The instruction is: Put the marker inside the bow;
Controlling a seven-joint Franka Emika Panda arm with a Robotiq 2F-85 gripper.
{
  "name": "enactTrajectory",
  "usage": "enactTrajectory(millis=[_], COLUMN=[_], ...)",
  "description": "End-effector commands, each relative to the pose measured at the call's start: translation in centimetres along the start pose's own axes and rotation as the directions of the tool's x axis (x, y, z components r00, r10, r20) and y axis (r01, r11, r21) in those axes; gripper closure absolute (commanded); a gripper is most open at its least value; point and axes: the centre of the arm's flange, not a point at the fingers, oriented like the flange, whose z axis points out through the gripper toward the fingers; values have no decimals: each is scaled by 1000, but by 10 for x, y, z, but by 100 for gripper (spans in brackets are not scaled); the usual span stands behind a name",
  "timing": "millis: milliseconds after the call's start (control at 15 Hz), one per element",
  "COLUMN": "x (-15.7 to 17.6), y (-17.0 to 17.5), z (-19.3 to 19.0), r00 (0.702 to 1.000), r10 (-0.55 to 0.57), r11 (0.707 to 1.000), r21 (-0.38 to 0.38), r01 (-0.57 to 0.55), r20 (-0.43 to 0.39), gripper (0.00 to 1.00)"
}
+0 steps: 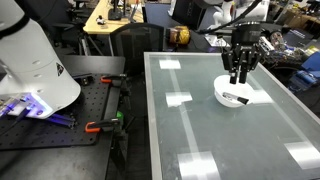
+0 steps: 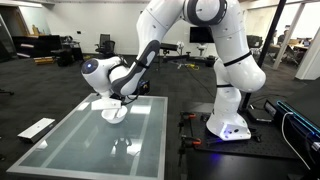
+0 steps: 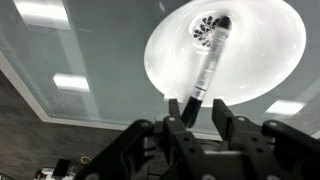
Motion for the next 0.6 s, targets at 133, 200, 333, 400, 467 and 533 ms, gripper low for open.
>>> enactTrajectory(millis=[133, 200, 333, 400, 467, 533], x=[-8, -8, -7, -6, -6, -4], y=[1, 2, 5, 6, 8, 9], z=[-2, -5, -14, -18, -22, -28], r00=[1000, 1000, 1000, 1000, 999, 999], r10=[3, 0, -3, -2, -3, -1], r11=[1000, 1000, 1000, 1000, 999, 999], r21=[19, 20, 23, 27, 32, 38], r01=[-3, 0, 4, 3, 4, 3], r20=[-10, -13, -22, -29, -34, -43], gripper=[13, 6, 0, 0, 0, 0])
